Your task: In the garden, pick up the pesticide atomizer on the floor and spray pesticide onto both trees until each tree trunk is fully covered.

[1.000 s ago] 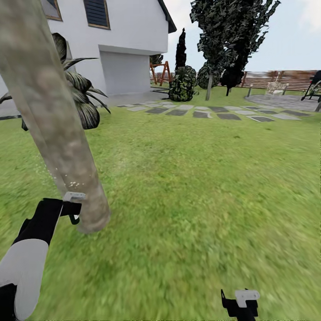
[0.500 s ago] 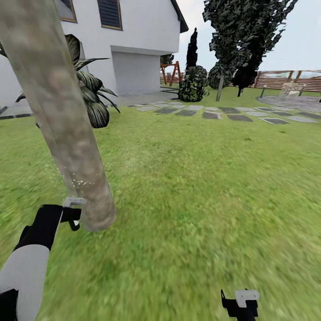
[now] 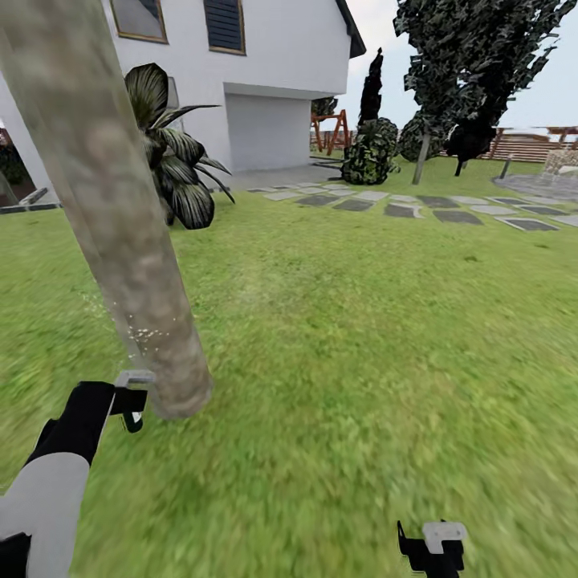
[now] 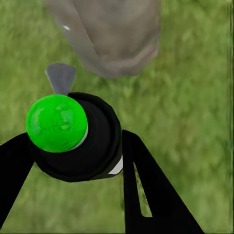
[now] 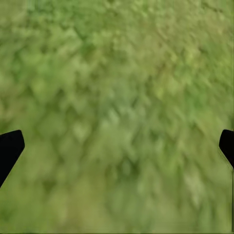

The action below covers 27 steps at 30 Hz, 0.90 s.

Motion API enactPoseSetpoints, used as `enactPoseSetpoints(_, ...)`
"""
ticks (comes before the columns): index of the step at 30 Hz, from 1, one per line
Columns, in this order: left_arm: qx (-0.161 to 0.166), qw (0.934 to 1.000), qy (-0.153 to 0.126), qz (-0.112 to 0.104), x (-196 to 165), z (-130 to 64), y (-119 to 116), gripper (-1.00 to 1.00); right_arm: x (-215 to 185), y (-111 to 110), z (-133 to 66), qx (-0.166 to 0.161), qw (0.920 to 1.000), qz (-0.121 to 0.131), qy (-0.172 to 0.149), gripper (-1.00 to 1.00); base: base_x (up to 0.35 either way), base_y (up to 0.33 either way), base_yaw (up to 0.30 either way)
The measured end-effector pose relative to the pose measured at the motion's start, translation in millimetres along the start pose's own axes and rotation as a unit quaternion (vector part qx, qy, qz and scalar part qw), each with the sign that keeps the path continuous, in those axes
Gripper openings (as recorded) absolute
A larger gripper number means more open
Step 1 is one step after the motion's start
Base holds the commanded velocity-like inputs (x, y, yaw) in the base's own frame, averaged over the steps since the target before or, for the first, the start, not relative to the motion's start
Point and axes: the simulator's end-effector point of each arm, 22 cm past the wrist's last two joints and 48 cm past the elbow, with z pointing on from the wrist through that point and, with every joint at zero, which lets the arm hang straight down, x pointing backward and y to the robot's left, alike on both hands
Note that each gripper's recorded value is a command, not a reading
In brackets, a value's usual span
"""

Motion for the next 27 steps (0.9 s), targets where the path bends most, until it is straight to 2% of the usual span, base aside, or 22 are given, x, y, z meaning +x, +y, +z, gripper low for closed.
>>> enactPoseSetpoints(6,0.0,1.0,0.001,-0.002,1,0.2,0,-1.0,0,0,0.0,0.0,1.0,0.0,0.0,1.0,0.18,-0.24,0.004)
enactPoseSetpoints(9,-0.011,0.9999,0.009,0.002,12,1.4,13,-1.0,0,0,0.0,0.0,1.0,0.0,0.0,1.0,0.196,-0.229,0.124)
enactPoseSetpoints(11,-0.027,0.9994,0.019,0.005,26,1.6,34,-1.0,0,1,-0.1,-0.001,1.0,0.0,0.0,1.0,0.197,-0.228,0.26)
enactPoseSetpoints(14,-0.036,0.9992,0.02,0.004,28,0.4,45,-1.0,0,1,-0.1,-0.001,1.0,0.0,0.0,1.0,0.184,-0.224,0.273)
enactPoseSetpoints(15,-0.053,0.9985,0.014,0.008,26,-0.9,56,-1.0,0,1,-0.1,-0.001,1.0,0.0,0.0,1.0,0.169,-0.208,0.277)
enactPoseSetpoints(17,-0.065,0.9978,-0.007,0.013,18,0.1,61,-1.0,0,1,-0.1,-0.001,1.0,0.0,0.0,1.0,0.167,-0.201,0.278)
enactPoseSetpoints(19,-0.058,0.9981,-0.007,0.016,25,7.9,50,-1.0,0,2,-0.2,-0.002,1.0,0.0,0.0,1.0,0.166,-0.198,0.278)
enactPoseSetpoints(22,-0.025,0.9997,-0.005,0.005,32,17.3,12,-1.0,0,3,-0.2,-0.002,1.0,0.0,0.0,1.0,0.163,-0.198,0.278)
enactPoseSetpoints(27,-0.009,0.9996,-0.021,-0.018,22,15.1,0,-1.0,0,2,-0.1,-0.002,1.0,0.001,0.0,1.0,0.056,-0.242,0.092)
